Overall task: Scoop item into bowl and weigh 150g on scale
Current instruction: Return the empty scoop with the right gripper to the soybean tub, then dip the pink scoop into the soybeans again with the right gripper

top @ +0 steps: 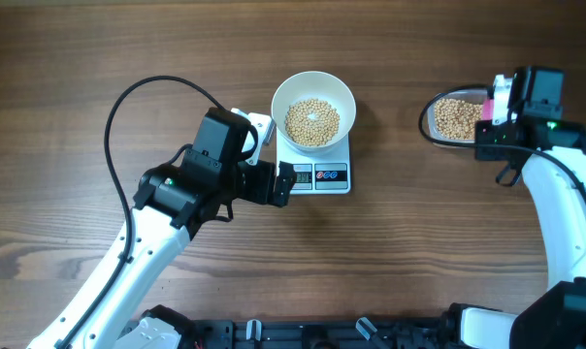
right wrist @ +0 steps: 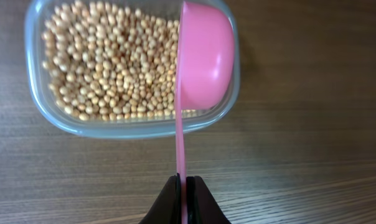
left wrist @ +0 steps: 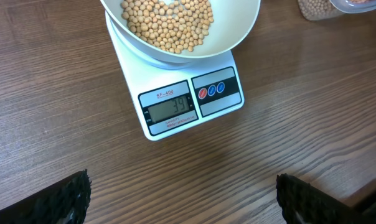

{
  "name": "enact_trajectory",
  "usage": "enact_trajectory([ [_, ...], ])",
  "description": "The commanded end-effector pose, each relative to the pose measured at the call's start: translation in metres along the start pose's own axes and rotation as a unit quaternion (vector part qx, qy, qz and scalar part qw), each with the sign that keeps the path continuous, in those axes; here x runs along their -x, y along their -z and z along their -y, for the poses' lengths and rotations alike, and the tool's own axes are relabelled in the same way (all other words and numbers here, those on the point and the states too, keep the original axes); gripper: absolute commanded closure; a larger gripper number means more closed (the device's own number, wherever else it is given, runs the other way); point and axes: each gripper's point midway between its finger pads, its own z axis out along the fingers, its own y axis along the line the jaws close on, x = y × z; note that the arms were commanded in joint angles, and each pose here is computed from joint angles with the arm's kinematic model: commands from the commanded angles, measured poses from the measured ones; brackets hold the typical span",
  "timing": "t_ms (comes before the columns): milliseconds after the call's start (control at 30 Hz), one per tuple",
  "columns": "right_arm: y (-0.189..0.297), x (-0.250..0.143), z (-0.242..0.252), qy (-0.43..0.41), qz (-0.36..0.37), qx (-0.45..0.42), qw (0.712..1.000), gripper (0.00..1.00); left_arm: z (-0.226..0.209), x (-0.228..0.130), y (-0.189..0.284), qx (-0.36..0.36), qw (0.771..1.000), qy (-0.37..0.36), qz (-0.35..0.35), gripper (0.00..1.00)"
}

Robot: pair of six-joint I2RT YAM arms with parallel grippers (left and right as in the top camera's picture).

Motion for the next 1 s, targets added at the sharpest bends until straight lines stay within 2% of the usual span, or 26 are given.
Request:
enact_trajectory([
  [0,-0.013,-0.012,-0.004,0.008,-0.016,-0.005,1.0,0.96,0.003,0.001,0.003,-0.005,1.0,-0.01,0.005,0.0],
  [167,-0.02,-0.018,-0.007,0.005,-0.017,-0.001,1.0,0.96,0.003,0.001,0.003,-0.005,1.0,-0.01,0.005,0.0],
  [400,-0.026,-0.023,-0.036,0.008,-0.012,0.073,0.997,0.96,0.003,0.001,0.003,-0.005,1.0,-0.01,0.005,0.0],
  [967,-0.016,-0.011,-0.074,-0.026,0.015,0.187,0.982,0.96,0.003,0.001,0.003,-0.005,1.0,-0.01,0.005,0.0],
])
